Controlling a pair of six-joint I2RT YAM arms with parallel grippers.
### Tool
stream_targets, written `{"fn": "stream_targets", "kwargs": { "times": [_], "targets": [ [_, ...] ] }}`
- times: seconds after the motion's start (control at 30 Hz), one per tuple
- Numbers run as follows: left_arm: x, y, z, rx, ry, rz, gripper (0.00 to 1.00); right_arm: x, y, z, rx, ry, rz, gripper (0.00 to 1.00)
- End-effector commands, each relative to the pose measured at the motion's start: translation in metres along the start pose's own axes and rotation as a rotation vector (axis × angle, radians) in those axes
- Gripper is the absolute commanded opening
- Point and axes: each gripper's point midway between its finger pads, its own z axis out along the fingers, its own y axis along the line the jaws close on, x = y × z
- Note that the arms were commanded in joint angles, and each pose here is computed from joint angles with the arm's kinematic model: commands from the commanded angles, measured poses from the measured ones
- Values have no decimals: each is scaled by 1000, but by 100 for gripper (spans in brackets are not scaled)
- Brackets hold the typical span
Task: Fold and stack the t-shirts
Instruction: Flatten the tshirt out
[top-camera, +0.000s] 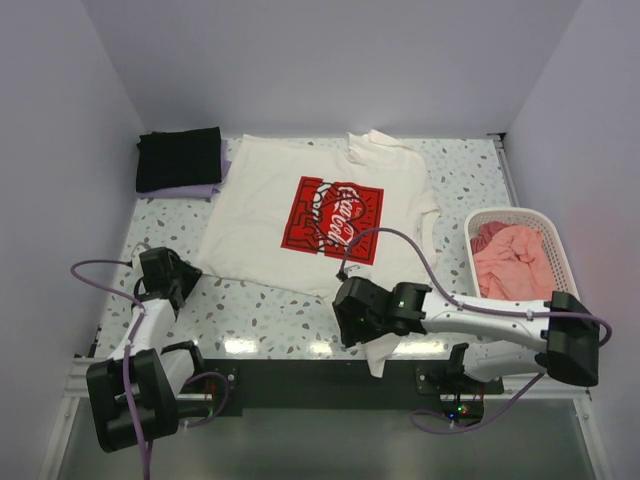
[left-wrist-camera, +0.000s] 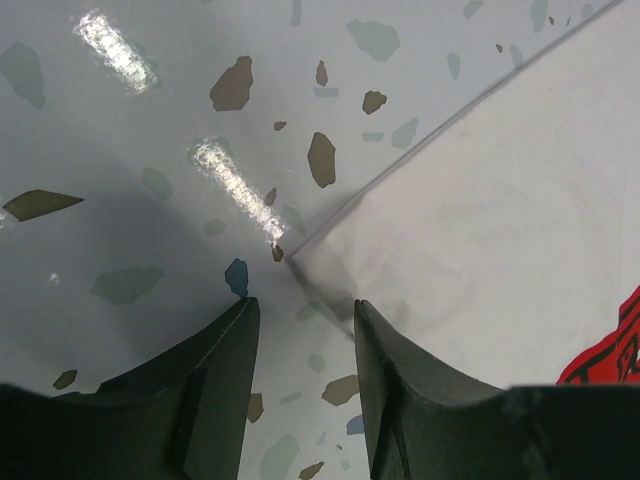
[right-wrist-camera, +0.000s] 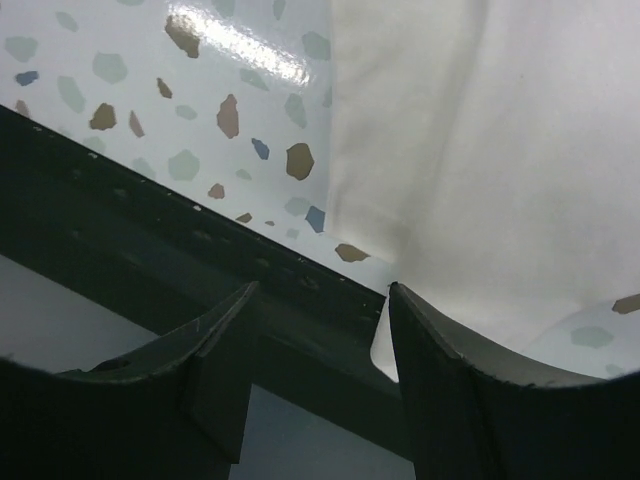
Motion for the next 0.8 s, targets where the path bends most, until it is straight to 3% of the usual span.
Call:
{"fn": "stream_targets", "kwargs": {
  "times": [0.0, 0.4, 0.53, 0.67, 0.77],
  "targets": [
    [-6, -8, 0, 24, -22, -21, 48, -11, 4, 14, 48, -60, -63, 57],
    [-7, -12, 7, 26, -36, -50, 34, 12, 5, 50, 50, 10, -150, 56],
    [-12, -22, 10, 64, -54, -44, 23, 18, 0, 59, 68, 26, -154, 55],
    [-17, -26, 11, 77, -71, -38, 12, 23, -3, 69, 75, 43, -155, 44],
    [-22, -28, 11, 81, -92, -30, 4, 25, -3, 71, 82, 56, -155, 25]
  ]
}}
